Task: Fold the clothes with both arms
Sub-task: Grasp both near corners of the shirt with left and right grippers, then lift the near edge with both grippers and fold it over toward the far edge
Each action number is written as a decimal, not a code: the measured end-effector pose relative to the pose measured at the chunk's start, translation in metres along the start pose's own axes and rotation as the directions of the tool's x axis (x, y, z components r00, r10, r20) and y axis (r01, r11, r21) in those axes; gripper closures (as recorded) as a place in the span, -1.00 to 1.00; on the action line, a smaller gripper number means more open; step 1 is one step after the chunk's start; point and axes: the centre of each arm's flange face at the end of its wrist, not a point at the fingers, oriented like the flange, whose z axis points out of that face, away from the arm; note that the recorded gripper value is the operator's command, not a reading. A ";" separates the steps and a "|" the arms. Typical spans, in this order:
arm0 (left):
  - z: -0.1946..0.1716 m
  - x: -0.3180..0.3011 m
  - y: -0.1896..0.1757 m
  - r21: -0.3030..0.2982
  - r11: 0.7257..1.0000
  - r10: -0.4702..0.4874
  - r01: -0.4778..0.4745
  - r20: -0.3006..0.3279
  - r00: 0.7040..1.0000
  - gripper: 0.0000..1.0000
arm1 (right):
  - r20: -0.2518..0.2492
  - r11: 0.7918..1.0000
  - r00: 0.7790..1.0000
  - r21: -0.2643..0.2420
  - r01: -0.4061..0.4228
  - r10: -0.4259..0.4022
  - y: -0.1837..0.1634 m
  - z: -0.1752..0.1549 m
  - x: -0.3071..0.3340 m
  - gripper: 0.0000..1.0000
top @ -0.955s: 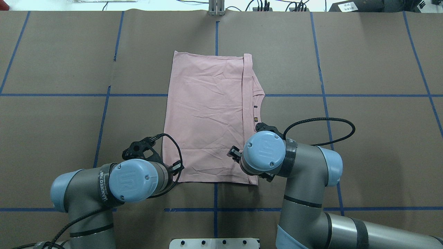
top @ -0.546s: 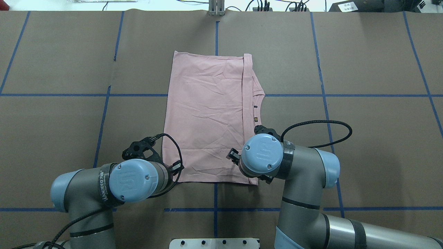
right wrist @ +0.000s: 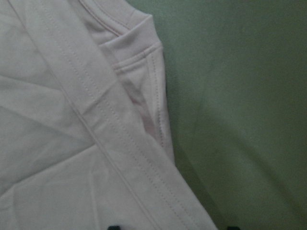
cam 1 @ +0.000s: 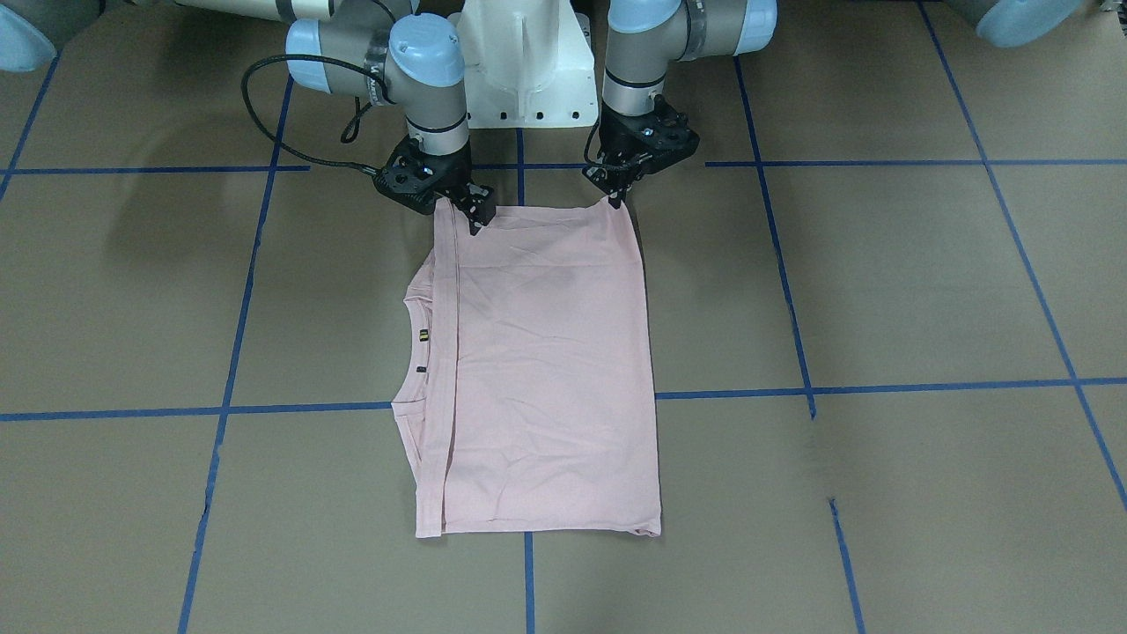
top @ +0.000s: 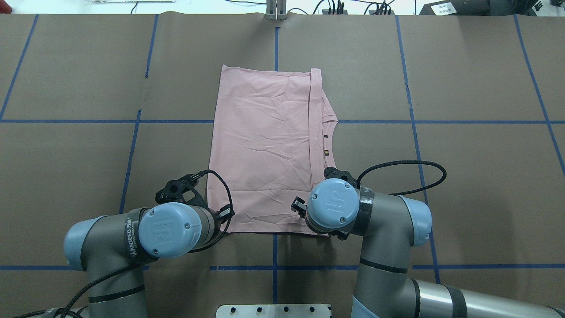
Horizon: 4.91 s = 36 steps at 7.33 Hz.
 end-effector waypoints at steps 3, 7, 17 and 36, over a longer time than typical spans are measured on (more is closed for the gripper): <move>-0.001 0.000 -0.002 0.002 1.000 -0.002 0.002 -0.001 1.000 1.00 | 0.002 1.000 1.000 -0.002 0.004 -0.004 0.000 -0.001 0.000 1.00; -0.002 0.001 -0.003 0.003 1.000 -0.003 0.003 -0.001 1.000 1.00 | 0.018 1.000 1.000 -0.003 0.003 -0.003 -0.001 -0.009 -0.002 1.00; -0.092 -0.024 0.064 -0.122 0.990 0.077 -0.073 0.033 0.996 1.00 | 0.145 0.987 0.986 -0.124 0.107 -0.088 0.050 -0.097 0.065 1.00; 0.009 0.106 -0.271 0.202 0.979 0.054 -0.012 -0.204 0.978 -1.00 | 0.329 0.964 0.944 0.249 -0.096 0.009 -0.319 -0.024 -0.123 -1.00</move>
